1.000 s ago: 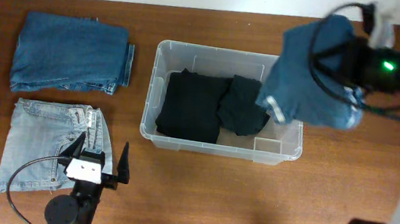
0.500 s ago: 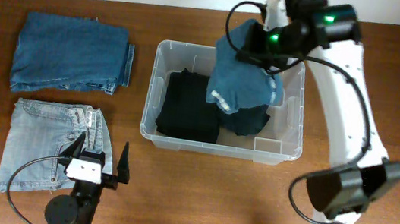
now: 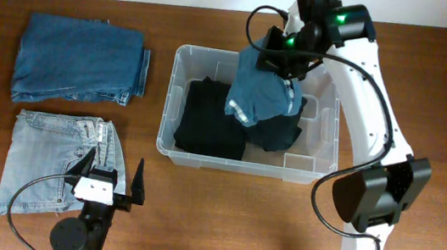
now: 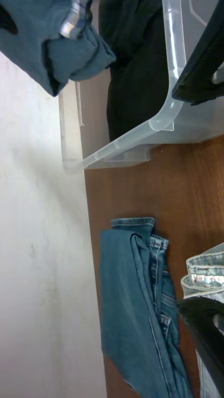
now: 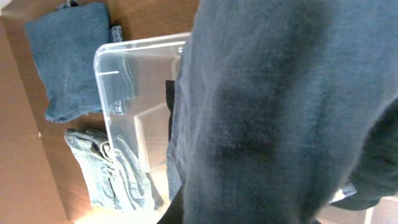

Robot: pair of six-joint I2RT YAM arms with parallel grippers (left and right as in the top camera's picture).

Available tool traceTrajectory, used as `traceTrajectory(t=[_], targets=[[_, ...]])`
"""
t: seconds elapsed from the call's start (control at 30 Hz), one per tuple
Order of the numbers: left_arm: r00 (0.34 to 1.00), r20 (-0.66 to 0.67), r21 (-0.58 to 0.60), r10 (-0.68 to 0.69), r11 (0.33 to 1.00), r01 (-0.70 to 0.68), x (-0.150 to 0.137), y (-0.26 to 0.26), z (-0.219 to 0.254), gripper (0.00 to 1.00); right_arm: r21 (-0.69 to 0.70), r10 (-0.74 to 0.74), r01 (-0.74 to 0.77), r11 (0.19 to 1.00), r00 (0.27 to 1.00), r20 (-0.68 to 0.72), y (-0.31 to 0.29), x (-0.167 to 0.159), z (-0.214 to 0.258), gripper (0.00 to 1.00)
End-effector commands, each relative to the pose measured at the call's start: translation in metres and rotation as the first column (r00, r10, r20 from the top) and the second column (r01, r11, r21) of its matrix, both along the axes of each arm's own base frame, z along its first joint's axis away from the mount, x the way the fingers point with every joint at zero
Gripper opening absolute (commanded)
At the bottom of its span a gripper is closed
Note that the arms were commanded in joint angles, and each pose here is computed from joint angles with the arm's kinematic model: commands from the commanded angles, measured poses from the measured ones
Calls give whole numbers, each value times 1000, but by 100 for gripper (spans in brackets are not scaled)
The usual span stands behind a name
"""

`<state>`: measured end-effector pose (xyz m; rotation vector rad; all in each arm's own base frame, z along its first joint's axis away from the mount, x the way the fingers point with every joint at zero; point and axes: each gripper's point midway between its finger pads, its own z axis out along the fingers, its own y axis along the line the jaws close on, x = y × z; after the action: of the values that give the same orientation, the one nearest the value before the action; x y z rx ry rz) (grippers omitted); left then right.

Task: Pack container
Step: 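Lower the light blue garment onto the dark grey one and release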

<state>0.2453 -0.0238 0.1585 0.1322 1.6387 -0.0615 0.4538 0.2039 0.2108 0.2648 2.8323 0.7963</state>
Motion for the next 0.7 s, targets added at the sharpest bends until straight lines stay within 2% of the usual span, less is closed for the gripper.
traceTrajectory(t=[0.0,0.2,0.5,0.67], targets=[[1000,-2,15,2,1000,-1,0,1,-1,99,19,-45,45,999,998,-47,9,-1,-6,4],[1000,-2,15,2,1000,-1,0,1,-1,99,4,-39,40,999,996,-82,9,-3,-19,8],[1000,-2,15,2,1000,-1,0,1,-1,99,-47,-28,20,999,983,-183,4,-13,-60,8],[1000,-2,15,2,1000,-1,0,1,-1,99,-264,-106,50,963,973,-202,-33,-22,-83,10]])
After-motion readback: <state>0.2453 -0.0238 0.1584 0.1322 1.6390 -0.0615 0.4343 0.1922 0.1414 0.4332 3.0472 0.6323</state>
